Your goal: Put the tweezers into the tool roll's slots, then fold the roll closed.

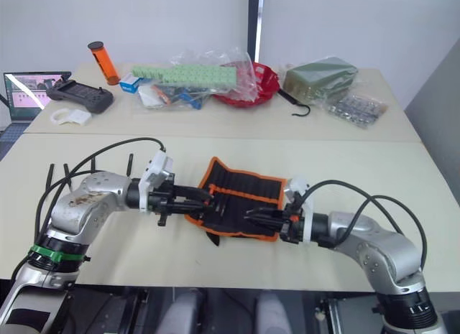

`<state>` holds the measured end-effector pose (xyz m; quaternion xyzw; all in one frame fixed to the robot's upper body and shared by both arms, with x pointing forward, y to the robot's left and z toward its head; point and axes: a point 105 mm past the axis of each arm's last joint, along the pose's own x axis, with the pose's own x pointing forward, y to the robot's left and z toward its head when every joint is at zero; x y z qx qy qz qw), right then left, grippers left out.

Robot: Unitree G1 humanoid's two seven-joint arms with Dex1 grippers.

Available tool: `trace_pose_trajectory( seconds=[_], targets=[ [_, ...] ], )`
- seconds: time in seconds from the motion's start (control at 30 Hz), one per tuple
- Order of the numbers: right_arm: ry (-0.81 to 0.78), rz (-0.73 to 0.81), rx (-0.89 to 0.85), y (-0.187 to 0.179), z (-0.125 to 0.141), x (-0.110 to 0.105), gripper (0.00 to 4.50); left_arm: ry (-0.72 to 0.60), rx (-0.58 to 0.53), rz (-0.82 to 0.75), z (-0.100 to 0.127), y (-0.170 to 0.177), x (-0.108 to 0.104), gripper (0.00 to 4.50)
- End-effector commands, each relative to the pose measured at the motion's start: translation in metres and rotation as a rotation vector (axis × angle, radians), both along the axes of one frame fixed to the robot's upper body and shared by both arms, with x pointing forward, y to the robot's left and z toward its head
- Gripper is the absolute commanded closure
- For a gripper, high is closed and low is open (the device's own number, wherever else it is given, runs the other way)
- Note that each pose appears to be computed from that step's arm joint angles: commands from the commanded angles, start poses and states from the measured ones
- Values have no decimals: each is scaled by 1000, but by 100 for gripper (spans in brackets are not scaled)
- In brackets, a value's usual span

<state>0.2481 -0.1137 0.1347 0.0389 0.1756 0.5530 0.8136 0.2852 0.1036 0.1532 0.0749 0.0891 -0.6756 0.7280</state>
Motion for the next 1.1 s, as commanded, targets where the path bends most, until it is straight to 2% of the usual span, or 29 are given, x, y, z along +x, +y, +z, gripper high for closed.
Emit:
trace_pose_trajectory(
  seconds=[0.03,0.13,0.4,0.43,0.5,0.67,0.7,0.9,1.1],
  targets=[
    [-86,63,-63,3,5,-9,240,-96,64,-85,-1,3,-13,164],
    [-104,96,-114,4,-2,-13,240,-156,158,-141,-15,6,-19,164],
    [-127,104,-150,4,-10,-14,240,-215,181,-112,-25,0,-8,164],
    [-127,105,-154,4,-10,-14,236,-221,181,-107,-26,-1,-6,189],
    [-126,106,-158,4,-11,-15,292,-221,180,-105,-28,-2,-5,241],
    [-117,118,-155,5,-12,-16,450,-223,194,-128,-33,-2,-6,406],
    [-115,121,-154,6,-12,-17,450,-220,197,-134,-33,-1,-7,440],
    [-98,142,-162,7,-16,-21,450,-225,233,-172,-41,2,-14,446],
    [-59,170,-206,8,-31,-28,450,-261,301,-203,-55,5,-19,446]
  ],
)
